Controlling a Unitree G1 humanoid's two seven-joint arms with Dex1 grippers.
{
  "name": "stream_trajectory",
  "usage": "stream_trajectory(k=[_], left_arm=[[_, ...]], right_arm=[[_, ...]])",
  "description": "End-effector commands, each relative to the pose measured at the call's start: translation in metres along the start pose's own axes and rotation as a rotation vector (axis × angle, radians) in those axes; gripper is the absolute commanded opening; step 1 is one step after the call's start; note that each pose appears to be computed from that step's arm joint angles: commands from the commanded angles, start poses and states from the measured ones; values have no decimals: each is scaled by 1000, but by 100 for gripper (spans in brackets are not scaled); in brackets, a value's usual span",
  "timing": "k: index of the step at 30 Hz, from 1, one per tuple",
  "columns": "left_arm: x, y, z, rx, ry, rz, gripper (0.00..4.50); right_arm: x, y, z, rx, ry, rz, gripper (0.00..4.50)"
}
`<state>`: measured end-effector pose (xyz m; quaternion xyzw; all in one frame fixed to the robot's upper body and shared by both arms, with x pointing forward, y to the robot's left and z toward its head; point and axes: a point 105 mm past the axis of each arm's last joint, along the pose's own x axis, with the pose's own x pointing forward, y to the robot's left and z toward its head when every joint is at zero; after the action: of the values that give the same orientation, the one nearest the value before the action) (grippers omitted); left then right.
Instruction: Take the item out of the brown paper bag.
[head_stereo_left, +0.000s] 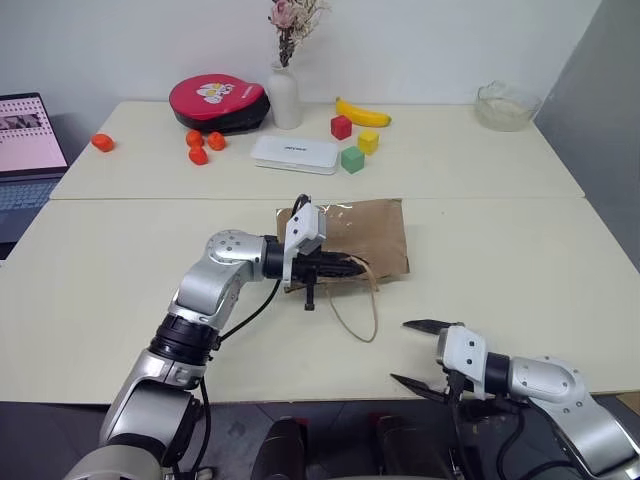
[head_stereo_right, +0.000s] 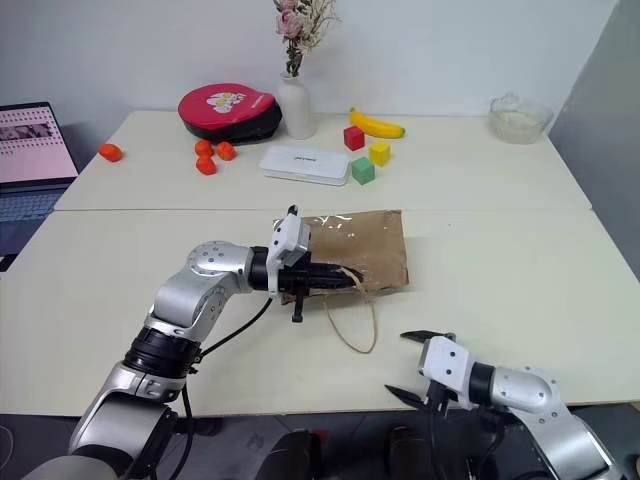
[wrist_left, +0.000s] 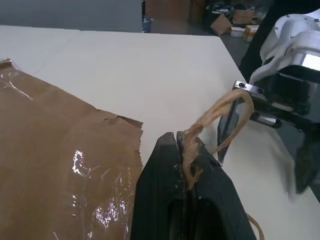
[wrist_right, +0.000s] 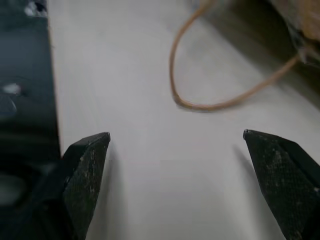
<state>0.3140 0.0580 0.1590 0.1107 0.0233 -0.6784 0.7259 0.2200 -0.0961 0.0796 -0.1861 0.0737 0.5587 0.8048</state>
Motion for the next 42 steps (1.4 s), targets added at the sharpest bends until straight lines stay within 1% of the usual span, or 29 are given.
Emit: stream_trajectory(k=[1,5,7,10,11,13,15,16,18,19,22,23,24,28,31,37,40,42], left_arm=[[-5,3,13,40,-19,-1,1],[-5,4,13,33,-21,4,1],[-6,6,15,32,-24,13,1],[-8,12,17,19,-35,46,1],[-9,15,19,9,-43,66,0],[-9,20,21,-4,-54,91,0],[-12,28,26,-22,-76,131,0],[-14,34,30,-34,-91,157,0],[-16,46,36,-48,-115,204,0],[-18,53,41,-52,-127,233,0],[-23,70,51,-60,-154,294,0],[-24,74,53,-62,-160,308,0],[-26,84,59,-66,-170,344,0],[-31,117,81,-81,-205,479,0],[-34,133,92,-84,-225,538,0],[-37,145,99,-55,-230,591,0],[-41,153,108,-65,-280,646,0],[-42,157,115,-105,-343,673,0]], right_arm=[[21,-2,22,10,-78,64,450],[47,-14,19,31,-79,99,450],[56,-18,12,63,-60,116,450],[64,-23,2,203,-45,132,450],[66,-25,-1,268,-47,143,432],[69,-25,-2,347,-52,166,385],[71,-23,-1,387,-55,187,321],[71,-21,0,399,-56,196,277],[73,-18,0,409,-55,205,204],[73,-16,0,410,-53,207,176],[75,-13,-2,413,-47,213,61],[75,-13,-3,412,-44,214,27],[75,-12,-6,406,-31,213,5],[76,-13,-21,373,30,202,5],[76,-11,-34,334,91,208,5],[73,-13,-47,292,127,191,5],[71,-11,-54,292,143,187,5],[69,-9,-58,303,154,183,5]])
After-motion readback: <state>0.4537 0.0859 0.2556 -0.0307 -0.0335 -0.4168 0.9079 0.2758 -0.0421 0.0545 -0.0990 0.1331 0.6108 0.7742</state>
